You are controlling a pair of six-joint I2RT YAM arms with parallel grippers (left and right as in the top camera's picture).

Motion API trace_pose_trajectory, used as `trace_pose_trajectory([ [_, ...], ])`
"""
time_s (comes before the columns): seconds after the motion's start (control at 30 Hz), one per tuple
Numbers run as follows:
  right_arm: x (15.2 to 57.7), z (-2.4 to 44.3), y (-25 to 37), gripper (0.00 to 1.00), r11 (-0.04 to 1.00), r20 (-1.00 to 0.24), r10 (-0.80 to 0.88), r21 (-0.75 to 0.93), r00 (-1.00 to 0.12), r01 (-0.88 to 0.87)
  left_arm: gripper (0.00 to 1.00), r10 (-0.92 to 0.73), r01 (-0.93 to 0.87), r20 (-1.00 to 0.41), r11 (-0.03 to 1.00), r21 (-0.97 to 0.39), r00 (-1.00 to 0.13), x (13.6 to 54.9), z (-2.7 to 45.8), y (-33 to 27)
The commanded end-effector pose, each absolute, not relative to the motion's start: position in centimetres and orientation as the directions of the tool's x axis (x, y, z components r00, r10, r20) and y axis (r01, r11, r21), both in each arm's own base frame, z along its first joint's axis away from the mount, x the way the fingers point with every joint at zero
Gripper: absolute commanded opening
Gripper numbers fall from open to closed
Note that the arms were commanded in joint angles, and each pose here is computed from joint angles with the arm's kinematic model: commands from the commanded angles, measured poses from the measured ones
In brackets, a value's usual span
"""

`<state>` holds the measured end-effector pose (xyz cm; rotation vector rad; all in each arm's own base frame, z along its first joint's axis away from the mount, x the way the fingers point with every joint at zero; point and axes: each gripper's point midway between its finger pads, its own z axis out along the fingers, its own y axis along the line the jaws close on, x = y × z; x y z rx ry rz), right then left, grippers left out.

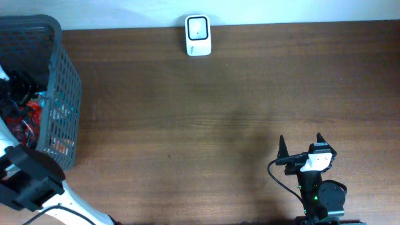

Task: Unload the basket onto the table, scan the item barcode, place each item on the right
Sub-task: 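Reach the left gripper into the grey basket and grasp the Listerine bottle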

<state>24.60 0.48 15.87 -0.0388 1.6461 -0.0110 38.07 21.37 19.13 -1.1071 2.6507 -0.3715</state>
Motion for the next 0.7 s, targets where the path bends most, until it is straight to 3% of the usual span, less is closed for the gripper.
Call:
trace_pose_trajectory([
  [0.0, 24.6, 15.5, 0.6, 0.99, 0.999, -0.996, -0.028, -0.027, -0.08, -0.022, 0.72, -0.7, -0.645, -0.152, 0.706, -0.29, -0.698, 38.6, 19.4, 22.2],
  [0.17, 24.6, 15.5, 0.6, 0.99, 0.999, -0.996, -0.028, -0.027, -0.08, -0.022, 0.72, -0.701, -0.65, -0.139, 0.705, -0.285, -0.699, 38.1, 20.0, 21.9],
  [0.23, 24.6, 15.5, 0.6, 0.99, 0.999, -0.996, -0.028, -0.027, -0.08, -0.022, 0.56, -0.696, -0.659, -0.132, 0.713, -0.239, -0.706, 37.6, 19.7, 22.0],
  [0.27, 24.6, 15.5, 0.6, 0.99, 0.999, -0.996, -0.028, -0.027, -0.08, -0.022, 0.54, -0.683, -0.66, -0.135, 0.729, -0.181, -0.718, 37.5, 19.3, 22.0],
  [0.5, 24.6, 15.5, 0.6, 0.99, 0.999, -0.996, -0.028, -0.027, -0.08, -0.022, 0.58, -0.655, -0.656, -0.113, 0.754, -0.031, -0.747, 37.2, 16.2, 21.9],
  [0.6, 24.6, 15.5, 0.6, 0.98, 0.999, -0.996, -0.028, -0.027, -0.08, -0.022, 0.44, -0.664, -0.666, -0.115, 0.746, -0.018, -0.739, 37.2, 15.6, 22.2],
  [0.67, 24.6, 15.5, 0.6, 0.99, 0.999, -0.996, -0.028, -0.027, -0.08, -0.022, 0.27, -0.663, -0.666, -0.115, 0.746, -0.019, -0.739, 37.2, 15.6, 22.2],
])
